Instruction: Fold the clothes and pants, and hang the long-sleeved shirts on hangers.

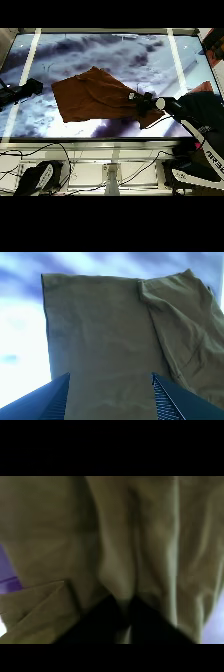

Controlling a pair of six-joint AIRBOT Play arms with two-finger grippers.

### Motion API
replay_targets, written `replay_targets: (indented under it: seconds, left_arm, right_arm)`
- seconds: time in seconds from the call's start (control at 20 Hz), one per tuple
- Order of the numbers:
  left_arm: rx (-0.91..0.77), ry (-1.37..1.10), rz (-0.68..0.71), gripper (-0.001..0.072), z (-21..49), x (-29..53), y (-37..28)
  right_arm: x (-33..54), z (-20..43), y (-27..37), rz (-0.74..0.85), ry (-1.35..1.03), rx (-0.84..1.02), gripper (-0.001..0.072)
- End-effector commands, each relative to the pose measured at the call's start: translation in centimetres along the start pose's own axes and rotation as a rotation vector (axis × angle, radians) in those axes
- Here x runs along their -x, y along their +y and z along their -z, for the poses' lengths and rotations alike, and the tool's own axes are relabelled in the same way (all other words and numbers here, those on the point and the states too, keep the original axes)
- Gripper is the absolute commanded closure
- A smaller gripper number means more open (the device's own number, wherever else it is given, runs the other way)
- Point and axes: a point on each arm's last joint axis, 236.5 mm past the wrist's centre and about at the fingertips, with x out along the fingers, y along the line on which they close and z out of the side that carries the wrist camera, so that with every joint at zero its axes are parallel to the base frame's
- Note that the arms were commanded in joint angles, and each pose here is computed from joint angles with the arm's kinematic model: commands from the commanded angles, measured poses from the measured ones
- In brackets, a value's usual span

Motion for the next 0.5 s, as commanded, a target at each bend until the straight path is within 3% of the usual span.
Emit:
replay_targets:
  seconds: [0.0,0.15,0.45]
  left_arm:
    - [-0.001,-0.004,-0.001,0.0161,-0.1,0.0,0.0]
    - [-0.012,0.007,-0.019,0.0161,0.1,-0.3,0.5]
    - [0.007,0.233,-0.075,0.0161,6.6,-3.1,3.0]
  right_arm:
    - [0.0,-0.1,-0.4,0.019,-0.003,0.004,0.0697]
    - [0.7,-1.0,-1.8,0.072,-0.033,-0.075,0.0698]
    - [10.1,-8.0,-13.6,0.513,-0.362,-0.296,0.0699]
